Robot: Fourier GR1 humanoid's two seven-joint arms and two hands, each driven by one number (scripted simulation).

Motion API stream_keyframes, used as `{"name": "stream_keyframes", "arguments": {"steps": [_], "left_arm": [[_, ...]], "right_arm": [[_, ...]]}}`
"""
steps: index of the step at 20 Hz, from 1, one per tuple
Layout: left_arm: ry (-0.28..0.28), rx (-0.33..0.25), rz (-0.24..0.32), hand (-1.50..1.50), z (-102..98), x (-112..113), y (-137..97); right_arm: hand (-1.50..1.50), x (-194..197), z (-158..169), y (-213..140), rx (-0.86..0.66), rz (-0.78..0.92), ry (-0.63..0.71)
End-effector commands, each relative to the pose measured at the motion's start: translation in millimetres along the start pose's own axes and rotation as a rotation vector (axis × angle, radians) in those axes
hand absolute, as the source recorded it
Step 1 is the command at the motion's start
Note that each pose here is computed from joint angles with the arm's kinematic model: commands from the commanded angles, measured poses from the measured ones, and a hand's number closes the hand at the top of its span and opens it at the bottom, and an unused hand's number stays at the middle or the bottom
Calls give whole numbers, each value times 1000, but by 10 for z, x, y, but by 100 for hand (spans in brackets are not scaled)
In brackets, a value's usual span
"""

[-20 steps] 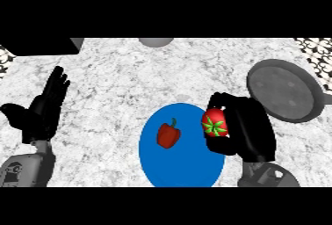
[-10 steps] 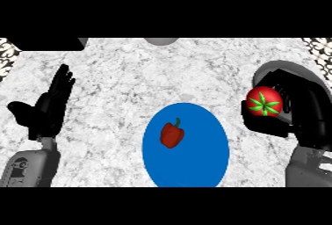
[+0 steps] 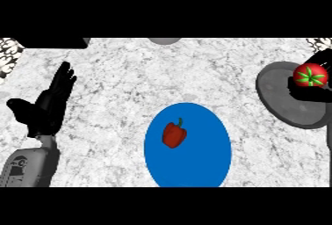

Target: Pick the tomato from the plate and place it in the pan

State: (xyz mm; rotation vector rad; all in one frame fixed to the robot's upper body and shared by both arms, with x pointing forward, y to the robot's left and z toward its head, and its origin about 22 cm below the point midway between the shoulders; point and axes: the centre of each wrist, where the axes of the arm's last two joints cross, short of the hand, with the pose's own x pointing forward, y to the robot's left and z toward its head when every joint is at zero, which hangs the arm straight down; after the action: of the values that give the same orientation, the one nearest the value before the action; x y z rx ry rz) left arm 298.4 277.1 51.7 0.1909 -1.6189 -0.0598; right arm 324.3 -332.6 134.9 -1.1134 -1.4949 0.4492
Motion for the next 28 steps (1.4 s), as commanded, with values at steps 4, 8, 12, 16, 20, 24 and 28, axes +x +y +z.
{"name": "stream_keyframes", "arguments": {"steps": [4,8,12,16,20,24,28], "left_arm": [[-21,-10,0,0,40,-77,-128],[-25,-26,-8,0,-100,39,-196],[-24,-29,15,0,-37,24,-222],[-15,-33,9,0,-127,38,-217],[-49,-33,9,0,-133,153,-248],[-53,-55,4,0,-133,148,-114],[-26,-20,1,0,-57,-4,-113]], "right_arm": [[150,-823,-382,-29,-84,150,50],[150,-1036,-543,48,-72,110,66],[150,-1133,-568,224,-74,122,95],[-150,-1292,-494,287,31,-13,174],[-150,-1391,-349,492,255,-175,244],[-150,-1449,-371,395,244,-179,190],[-150,-1570,-303,324,83,-303,89]]}}
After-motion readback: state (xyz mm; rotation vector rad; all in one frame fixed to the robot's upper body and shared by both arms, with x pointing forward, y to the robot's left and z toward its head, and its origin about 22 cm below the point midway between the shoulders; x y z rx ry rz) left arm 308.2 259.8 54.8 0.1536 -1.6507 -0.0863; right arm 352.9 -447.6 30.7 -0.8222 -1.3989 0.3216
